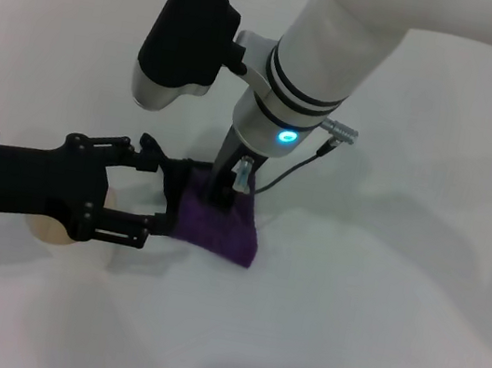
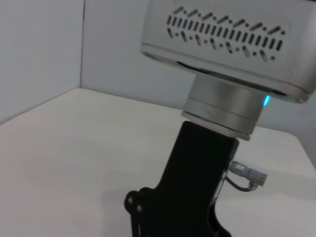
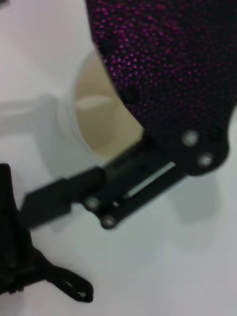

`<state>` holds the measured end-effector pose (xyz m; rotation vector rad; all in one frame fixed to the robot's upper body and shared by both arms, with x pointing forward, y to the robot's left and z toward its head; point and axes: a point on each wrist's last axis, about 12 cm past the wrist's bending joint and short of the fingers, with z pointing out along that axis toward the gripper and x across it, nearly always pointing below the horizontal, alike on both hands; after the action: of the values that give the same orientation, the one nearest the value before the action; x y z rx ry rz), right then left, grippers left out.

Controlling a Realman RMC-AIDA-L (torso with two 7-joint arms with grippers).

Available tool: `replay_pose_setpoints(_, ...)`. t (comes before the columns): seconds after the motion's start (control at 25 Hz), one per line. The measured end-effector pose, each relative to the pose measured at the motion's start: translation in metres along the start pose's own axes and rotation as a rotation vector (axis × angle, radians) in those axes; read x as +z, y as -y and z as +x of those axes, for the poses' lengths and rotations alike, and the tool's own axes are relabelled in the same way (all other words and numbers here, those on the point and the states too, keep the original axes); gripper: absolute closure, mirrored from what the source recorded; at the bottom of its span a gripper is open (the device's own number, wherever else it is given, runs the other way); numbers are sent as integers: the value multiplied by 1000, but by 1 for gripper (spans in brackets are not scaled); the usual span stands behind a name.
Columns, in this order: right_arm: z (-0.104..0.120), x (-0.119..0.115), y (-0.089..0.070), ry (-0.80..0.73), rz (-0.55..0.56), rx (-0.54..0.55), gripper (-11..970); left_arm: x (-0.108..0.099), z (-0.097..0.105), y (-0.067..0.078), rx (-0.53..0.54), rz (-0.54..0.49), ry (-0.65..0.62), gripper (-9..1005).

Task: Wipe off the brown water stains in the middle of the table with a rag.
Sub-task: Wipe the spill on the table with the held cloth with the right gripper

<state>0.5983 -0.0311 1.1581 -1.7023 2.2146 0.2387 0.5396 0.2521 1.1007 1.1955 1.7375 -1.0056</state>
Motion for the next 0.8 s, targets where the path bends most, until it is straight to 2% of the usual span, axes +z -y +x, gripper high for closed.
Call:
replay_pose_setpoints(0.64,-2,5,31,23,113,56,927,2,-1,-1,-6,3,12,108)
replay_pose_setpoints(0.8,-5,6,25,19,105,29,927,4,-2,-1,-7,7,13,108)
